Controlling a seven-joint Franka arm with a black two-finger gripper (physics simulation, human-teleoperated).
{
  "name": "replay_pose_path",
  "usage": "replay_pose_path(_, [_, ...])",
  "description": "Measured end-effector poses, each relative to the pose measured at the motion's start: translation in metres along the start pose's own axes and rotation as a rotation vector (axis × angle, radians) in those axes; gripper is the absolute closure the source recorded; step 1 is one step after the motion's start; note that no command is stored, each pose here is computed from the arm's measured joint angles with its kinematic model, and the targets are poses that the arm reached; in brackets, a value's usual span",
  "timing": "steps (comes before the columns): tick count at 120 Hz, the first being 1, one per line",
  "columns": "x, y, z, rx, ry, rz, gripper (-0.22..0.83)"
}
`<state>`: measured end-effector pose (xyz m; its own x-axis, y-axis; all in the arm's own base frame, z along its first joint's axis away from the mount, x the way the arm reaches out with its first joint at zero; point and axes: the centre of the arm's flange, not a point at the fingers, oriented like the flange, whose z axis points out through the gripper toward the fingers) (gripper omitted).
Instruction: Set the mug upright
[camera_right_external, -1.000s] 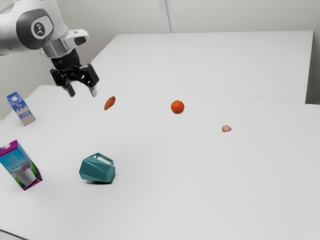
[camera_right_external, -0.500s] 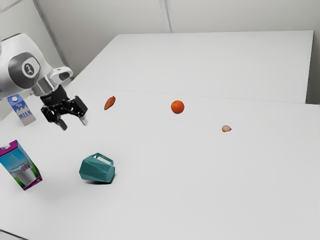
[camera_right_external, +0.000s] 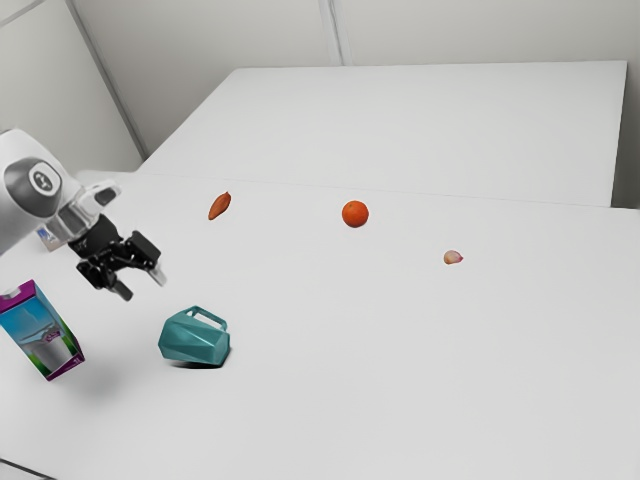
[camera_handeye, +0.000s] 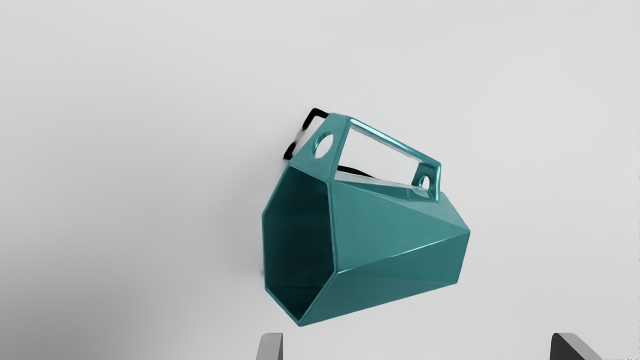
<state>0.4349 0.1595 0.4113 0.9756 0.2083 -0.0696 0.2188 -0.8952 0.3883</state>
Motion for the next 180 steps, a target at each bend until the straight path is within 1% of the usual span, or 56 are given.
replay_pose_path(35, [0.000,-0.021,0.040,-0.103,-0.046,0.038,0.03])
replay_pose_path(68, [0.005,-0.034,0.066,-0.177,-0.052,0.083,0.03])
replay_pose_path(91, [0.010,-0.039,0.082,-0.223,-0.035,0.117,0.03])
replay_pose_path(123, [0.017,-0.040,0.093,-0.287,0.019,0.165,0.03])
replay_pose_path(153, [0.009,-0.040,0.108,-0.352,0.043,0.192,0.04])
replay_pose_path(161, [0.008,-0.039,0.110,-0.362,0.048,0.201,0.06])
replay_pose_path(167, [0.007,-0.039,0.110,-0.367,0.053,0.209,0.10])
replay_pose_path(172, [0.007,-0.039,0.110,-0.370,0.056,0.217,0.15])
replay_pose_path(180, [0.007,-0.039,0.110,-0.373,0.060,0.228,0.26])
